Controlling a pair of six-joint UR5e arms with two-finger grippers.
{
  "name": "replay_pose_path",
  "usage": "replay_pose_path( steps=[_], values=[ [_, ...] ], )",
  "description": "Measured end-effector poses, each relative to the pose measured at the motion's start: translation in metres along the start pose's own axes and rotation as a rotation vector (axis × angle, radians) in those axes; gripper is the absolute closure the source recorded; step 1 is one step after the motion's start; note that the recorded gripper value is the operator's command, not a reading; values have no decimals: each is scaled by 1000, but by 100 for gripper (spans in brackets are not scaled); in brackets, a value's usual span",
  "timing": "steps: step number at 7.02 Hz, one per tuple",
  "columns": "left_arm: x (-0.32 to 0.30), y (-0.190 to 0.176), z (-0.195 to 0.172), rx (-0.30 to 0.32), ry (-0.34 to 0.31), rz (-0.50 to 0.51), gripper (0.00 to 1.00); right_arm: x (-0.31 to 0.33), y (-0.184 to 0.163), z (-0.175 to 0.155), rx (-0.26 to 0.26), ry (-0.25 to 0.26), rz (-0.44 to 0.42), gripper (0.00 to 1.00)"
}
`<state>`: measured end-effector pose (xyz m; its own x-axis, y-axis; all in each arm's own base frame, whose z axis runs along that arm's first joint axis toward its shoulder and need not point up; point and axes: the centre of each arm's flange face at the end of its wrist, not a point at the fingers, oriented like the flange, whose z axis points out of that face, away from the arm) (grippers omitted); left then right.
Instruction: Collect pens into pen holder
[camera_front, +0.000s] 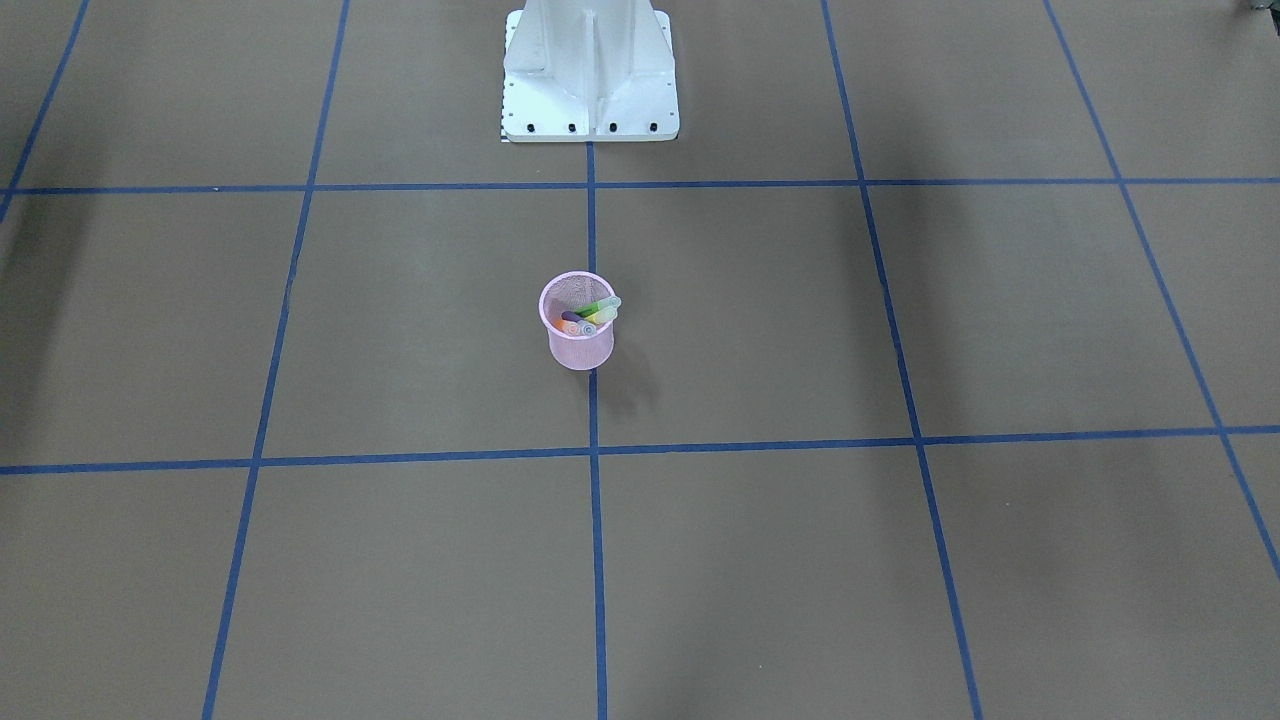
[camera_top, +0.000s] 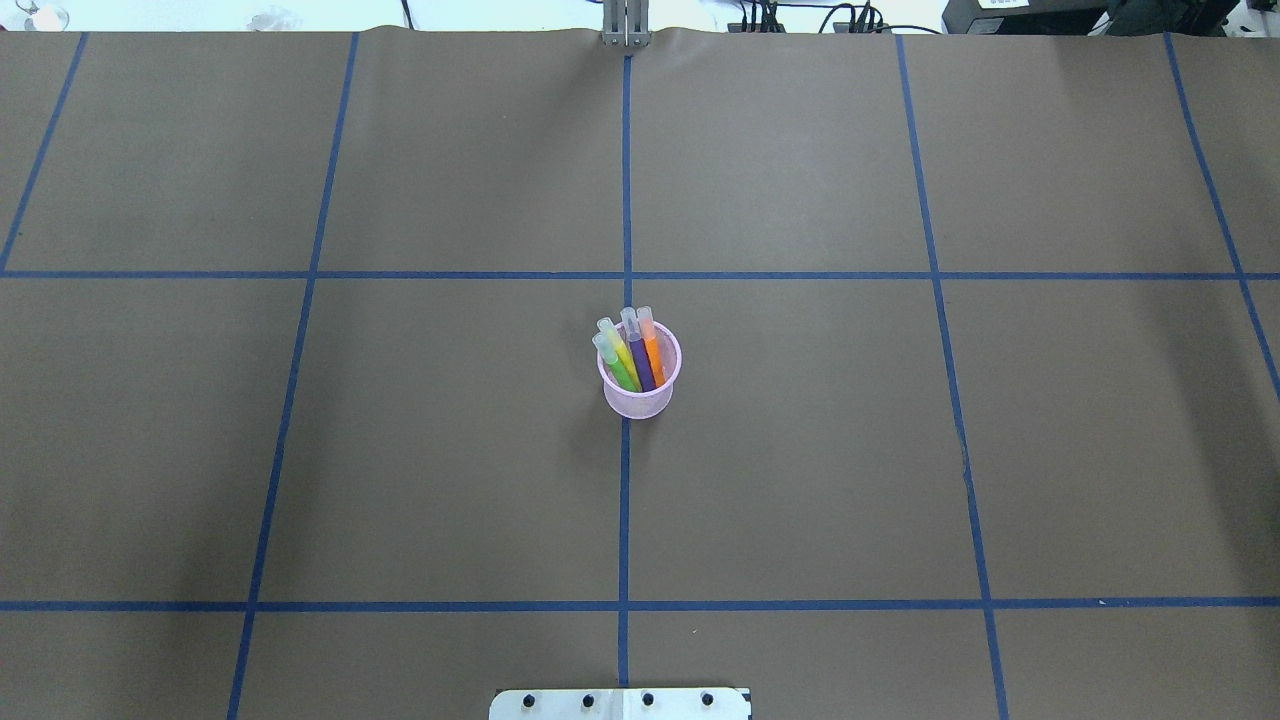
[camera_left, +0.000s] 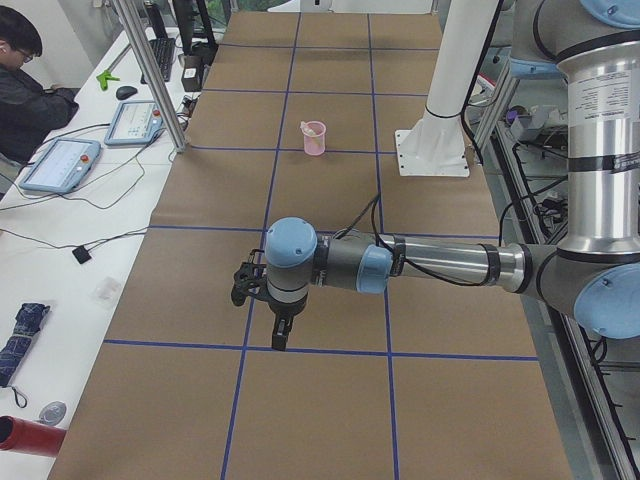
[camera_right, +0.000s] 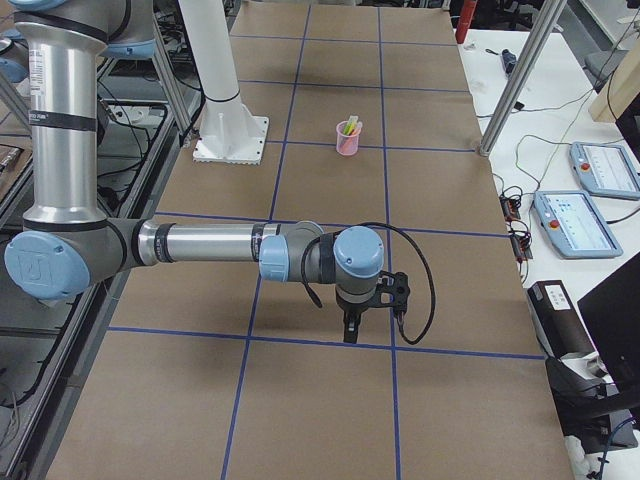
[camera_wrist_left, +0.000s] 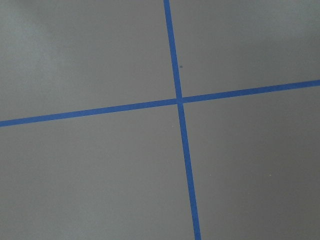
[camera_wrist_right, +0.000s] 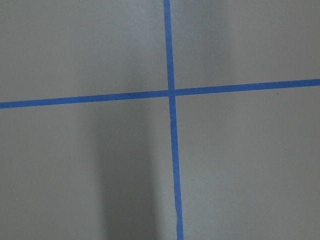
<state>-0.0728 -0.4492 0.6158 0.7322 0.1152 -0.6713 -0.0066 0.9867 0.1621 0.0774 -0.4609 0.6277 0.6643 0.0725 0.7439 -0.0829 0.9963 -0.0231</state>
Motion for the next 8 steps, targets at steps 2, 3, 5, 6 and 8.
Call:
replay_pose_path(
  steps=[2,3,5,6,8],
  values=[
    [-4,3,5,-12,0,-11,0,0,0,0,0,0,0,1],
    [-5,3,5,-14,0,-14,0,-1,-1,-1,1,0,0,1],
    [-5,3,6,-14,1,-14,0,-1,-2,-1,0,6,4,1],
    [-5,3,6,-14,1,-14,0,0,-1,0,-6,9,9,1],
    [-4,2,5,-13,1,-13,0,0,0,7,-36,19,25,1]
  ],
)
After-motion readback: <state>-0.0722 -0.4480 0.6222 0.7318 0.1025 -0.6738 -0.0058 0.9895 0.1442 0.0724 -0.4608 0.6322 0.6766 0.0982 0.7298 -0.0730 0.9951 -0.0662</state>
